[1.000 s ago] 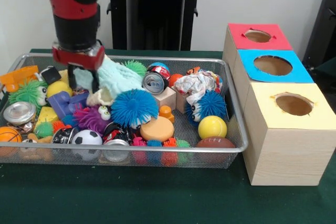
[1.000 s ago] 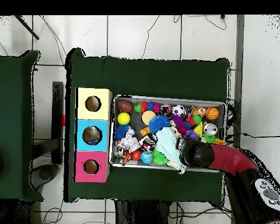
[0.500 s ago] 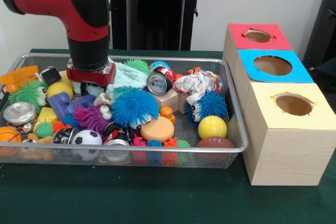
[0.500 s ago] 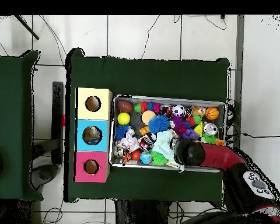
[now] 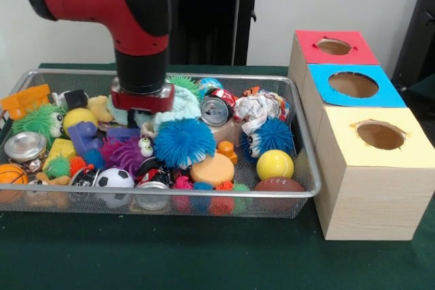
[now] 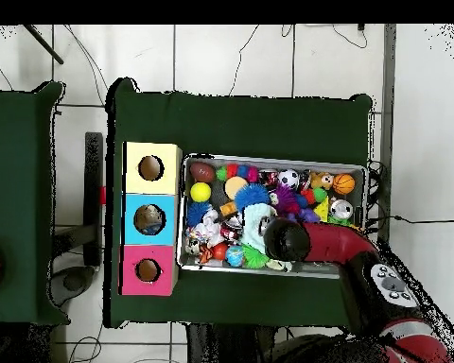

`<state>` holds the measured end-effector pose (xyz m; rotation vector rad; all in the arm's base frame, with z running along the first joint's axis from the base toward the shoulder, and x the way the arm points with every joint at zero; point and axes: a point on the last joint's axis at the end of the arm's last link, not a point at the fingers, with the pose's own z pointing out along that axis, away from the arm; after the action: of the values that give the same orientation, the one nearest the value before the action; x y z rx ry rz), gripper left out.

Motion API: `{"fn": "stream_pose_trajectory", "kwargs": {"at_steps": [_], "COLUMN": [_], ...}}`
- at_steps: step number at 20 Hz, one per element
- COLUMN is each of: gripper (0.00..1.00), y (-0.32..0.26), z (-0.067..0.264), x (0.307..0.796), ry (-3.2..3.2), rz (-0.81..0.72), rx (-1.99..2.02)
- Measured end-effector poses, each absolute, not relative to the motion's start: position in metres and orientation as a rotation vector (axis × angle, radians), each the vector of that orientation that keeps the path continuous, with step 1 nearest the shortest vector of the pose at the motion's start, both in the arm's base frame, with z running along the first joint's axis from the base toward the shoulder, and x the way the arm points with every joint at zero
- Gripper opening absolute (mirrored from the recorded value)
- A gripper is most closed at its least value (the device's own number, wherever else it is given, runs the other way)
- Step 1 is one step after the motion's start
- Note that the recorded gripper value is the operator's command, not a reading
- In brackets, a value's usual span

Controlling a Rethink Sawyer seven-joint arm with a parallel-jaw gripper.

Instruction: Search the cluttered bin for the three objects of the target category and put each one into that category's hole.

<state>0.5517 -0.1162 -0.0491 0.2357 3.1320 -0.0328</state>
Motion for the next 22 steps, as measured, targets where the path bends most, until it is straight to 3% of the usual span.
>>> {"fn": "stream_pose_trajectory", "kwargs": {"at_steps": [7, 22], "gripper": [1.0, 1.0], "y": [-0.071, -0.047], "z": [-0.025, 0.005], "x": [0.573, 0.589], "ry": [3.115, 3.095], "rz": [-0.041, -0.039], "rx": [0.226, 0.375]}}
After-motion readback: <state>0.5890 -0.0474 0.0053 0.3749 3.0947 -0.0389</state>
